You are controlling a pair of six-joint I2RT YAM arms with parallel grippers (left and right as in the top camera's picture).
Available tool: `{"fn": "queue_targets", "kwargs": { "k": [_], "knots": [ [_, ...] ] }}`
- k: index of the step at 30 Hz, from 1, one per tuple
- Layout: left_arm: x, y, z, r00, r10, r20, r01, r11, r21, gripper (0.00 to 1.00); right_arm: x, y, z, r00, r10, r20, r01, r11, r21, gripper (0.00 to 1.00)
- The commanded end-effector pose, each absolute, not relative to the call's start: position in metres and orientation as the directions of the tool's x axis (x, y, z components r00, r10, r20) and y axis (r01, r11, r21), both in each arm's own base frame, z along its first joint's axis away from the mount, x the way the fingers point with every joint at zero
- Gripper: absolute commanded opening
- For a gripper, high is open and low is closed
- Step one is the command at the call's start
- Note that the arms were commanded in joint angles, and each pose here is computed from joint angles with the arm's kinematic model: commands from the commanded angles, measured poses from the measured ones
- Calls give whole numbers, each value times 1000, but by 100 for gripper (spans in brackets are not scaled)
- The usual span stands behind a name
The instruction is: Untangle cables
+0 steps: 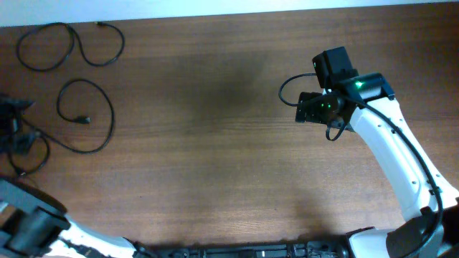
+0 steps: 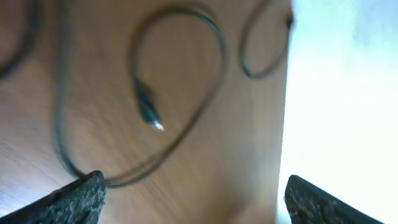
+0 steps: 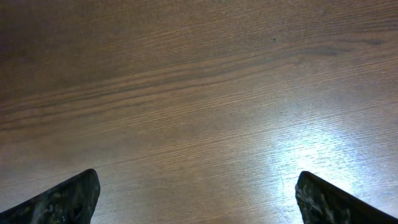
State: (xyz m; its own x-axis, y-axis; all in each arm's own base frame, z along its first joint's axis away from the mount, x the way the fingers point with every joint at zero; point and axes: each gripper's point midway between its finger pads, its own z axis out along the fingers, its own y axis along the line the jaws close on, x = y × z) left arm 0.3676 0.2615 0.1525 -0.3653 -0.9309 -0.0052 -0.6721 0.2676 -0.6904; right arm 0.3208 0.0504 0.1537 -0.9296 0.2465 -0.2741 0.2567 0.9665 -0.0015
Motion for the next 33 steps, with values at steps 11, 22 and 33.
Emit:
{"fn": "queue_targets", "kwargs": {
  "k": [11,22,33],
  "knots": [
    [395,21,290,-779,-260,-571,-36,928,-372,95,322,47,153,-928,249,-278,263,965,-15,98],
    [368,-95,313,-752,74,-655,255,949,-186,99,321,48,153,-928,249,-277,263,965,-14,98],
    [269,-36,439,-417,12,-909,103,994,-34,99,322,48,153,-928,249,-278,263,965,-14,98]
  ]
}}
